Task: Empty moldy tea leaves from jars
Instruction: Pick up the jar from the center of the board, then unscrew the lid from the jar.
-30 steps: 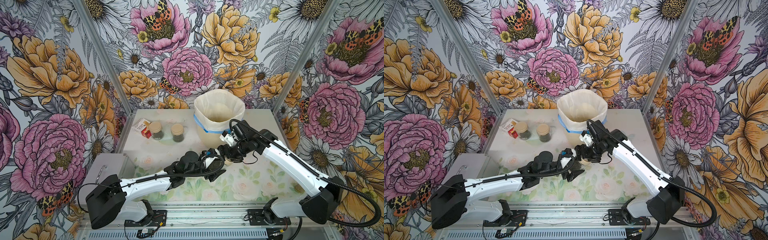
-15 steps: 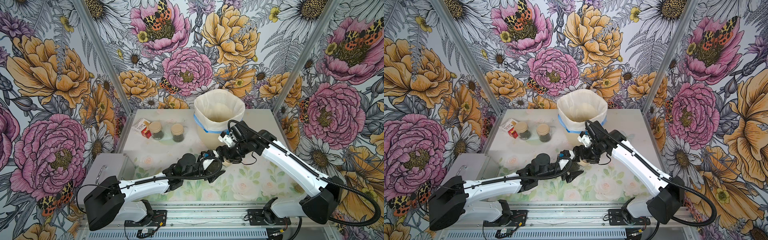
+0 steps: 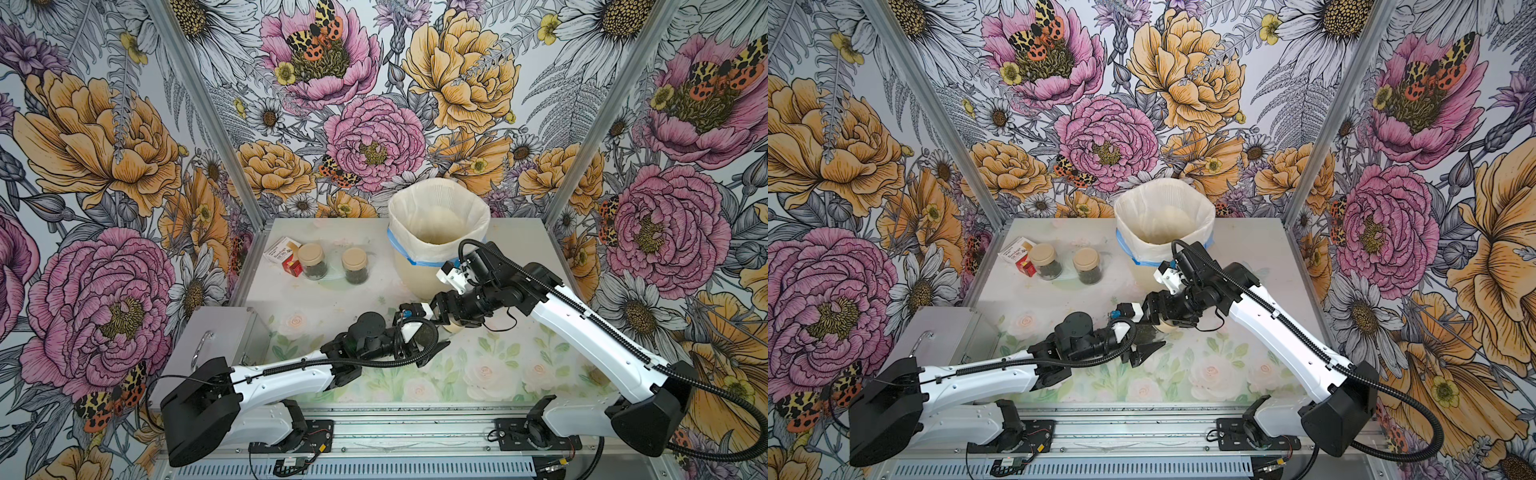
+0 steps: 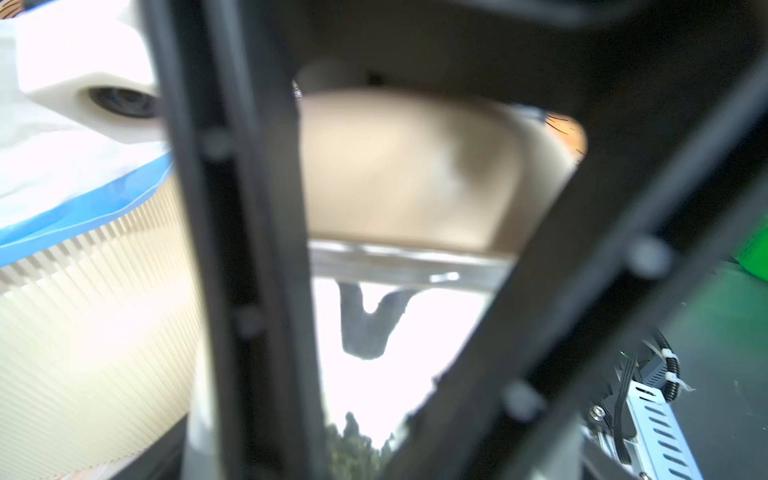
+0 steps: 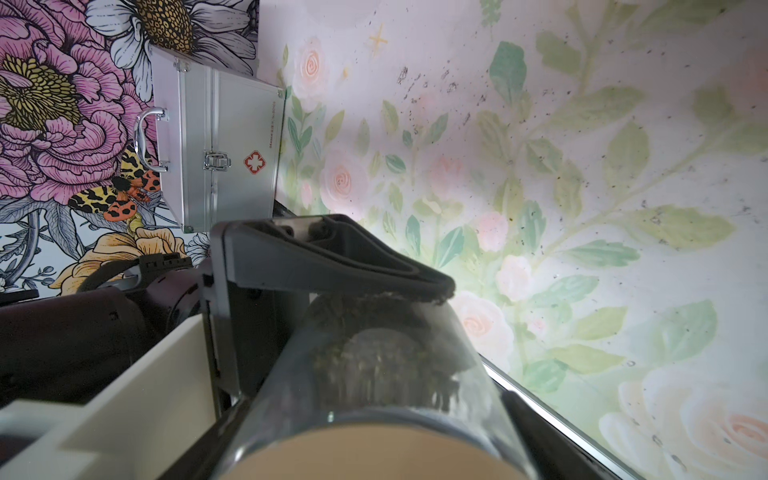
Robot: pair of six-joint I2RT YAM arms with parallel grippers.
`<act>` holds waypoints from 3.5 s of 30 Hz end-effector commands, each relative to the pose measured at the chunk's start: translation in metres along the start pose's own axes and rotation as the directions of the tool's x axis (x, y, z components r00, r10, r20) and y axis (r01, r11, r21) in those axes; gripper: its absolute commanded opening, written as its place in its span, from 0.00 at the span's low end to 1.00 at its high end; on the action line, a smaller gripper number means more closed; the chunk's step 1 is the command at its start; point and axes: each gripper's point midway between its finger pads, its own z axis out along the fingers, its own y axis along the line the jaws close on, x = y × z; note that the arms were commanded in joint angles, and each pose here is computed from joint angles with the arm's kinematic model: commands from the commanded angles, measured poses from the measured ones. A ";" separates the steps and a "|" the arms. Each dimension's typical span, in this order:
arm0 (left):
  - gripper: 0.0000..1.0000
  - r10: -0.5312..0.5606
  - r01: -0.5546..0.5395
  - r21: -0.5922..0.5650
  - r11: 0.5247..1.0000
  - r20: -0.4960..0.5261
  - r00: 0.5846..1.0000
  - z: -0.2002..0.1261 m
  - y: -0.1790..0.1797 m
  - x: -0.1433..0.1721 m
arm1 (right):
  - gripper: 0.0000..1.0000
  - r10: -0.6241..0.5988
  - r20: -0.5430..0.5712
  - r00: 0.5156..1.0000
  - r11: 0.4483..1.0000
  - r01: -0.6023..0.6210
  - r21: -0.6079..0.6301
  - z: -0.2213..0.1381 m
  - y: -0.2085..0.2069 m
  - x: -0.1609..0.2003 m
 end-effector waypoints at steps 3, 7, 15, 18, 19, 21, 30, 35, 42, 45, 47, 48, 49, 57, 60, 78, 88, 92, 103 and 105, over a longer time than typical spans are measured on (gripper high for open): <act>0.76 0.010 -0.003 -0.075 0.997 0.091 0.996 0.002 0.016 -0.028 | 0.67 -0.011 -0.072 0.997 0.998 0.006 -0.064 -0.001 0.014 0.025; 0.70 0.006 -0.001 -0.059 0.998 0.083 0.997 0.004 0.014 -0.027 | 0.67 -0.009 -0.078 0.997 0.998 0.004 -0.061 0.000 0.012 0.027; 0.58 0.014 -0.009 -0.052 0.999 0.079 0.997 0.004 0.013 -0.025 | 0.69 -0.007 -0.070 0.998 0.998 0.003 -0.055 -0.002 0.011 0.027; 0.56 0.018 -0.014 -0.053 0.998 0.076 0.997 0.004 0.013 -0.023 | 0.71 -0.007 -0.069 0.998 0.999 0.004 -0.052 -0.003 0.012 0.026; 0.55 0.020 -0.016 -0.052 0.998 0.077 0.997 0.004 0.013 -0.022 | 0.73 -0.006 -0.068 0.998 0.999 0.002 -0.050 -0.003 0.012 0.026; 0.55 0.022 -0.018 -0.053 0.998 0.081 0.997 0.003 0.013 -0.022 | 0.83 -0.005 -0.067 0.998 0.999 0.002 -0.042 -0.004 0.011 0.026; 0.51 0.028 -0.022 -0.059 0.998 0.098 0.995 0.001 0.015 -0.023 | 1.00 0.011 -0.065 0.998 0.998 -0.014 -0.055 -0.008 0.009 0.026; 0.51 0.028 -0.021 -0.070 0.997 0.104 0.994 -0.002 0.017 -0.022 | 1.00 0.013 -0.054 0.998 0.998 -0.016 -0.056 -0.012 0.008 0.024; 0.51 0.027 -0.014 -0.102 0.995 0.125 0.992 -0.010 0.024 -0.025 | 1.00 0.000 -0.048 0.999 0.999 -0.002 -0.044 -0.019 0.007 0.026; 0.51 0.027 -0.012 -0.110 0.994 0.134 0.991 -0.013 0.025 -0.028 | 1.00 -0.007 -0.056 0.998 0.999 0.004 -0.046 -0.021 0.007 0.029; 0.51 0.028 -0.012 -0.117 0.993 0.137 0.990 -0.015 0.027 -0.028 | 1.00 -0.014 -0.058 0.998 0.999 0.012 -0.041 -0.025 0.007 0.033; 0.51 0.029 -0.012 -0.120 0.993 0.141 0.990 -0.016 0.027 -0.029 | 1.00 -0.016 -0.058 0.998 0.999 0.014 -0.039 -0.027 0.007 0.035; 0.51 0.029 -0.012 -0.122 0.992 0.139 0.990 -0.016 0.028 -0.029 | 1.00 -0.020 -0.058 0.998 0.999 0.018 -0.039 -0.030 0.007 0.037; 0.51 0.055 -0.040 -0.110 0.993 0.133 0.990 -0.024 0.015 -0.033 | 1.00 -0.027 -0.066 0.997 0.999 0.025 -0.036 -0.059 0.014 0.047; 0.51 0.086 -0.073 -0.121 0.990 0.108 0.990 -0.028 0.012 -0.031 | 1.00 0.000 -0.063 0.998 0.996 -0.006 -0.091 -0.067 0.025 0.045; 0.53 0.261 -0.241 -0.245 0.939 0.055 0.964 -0.037 0.031 -0.030 | 1.00 0.321 -0.029 0.947 0.935 -0.321 -0.153 -0.080 0.038 -0.008; 0.53 0.278 -0.250 -0.262 0.932 0.074 0.958 -0.025 0.043 -0.042 | 1.00 0.402 -0.021 0.915 0.915 -0.403 -0.021 -0.065 0.012 -0.032; 0.53 0.278 -0.248 -0.268 0.931 0.079 0.957 -0.025 0.046 -0.043 | 1.00 0.413 -0.019 0.910 0.911 -0.413 0.008 -0.062 0.006 -0.033; 0.53 0.265 -0.233 -0.266 0.935 0.092 0.960 -0.025 0.047 -0.044 | 1.00 0.411 -0.017 0.912 0.912 -0.411 0.007 -0.054 0.002 -0.042; 0.53 0.262 -0.229 -0.267 0.936 0.095 0.960 -0.026 0.047 -0.045 | 1.00 0.412 -0.015 0.911 0.911 -0.412 0.001 -0.054 0.003 -0.044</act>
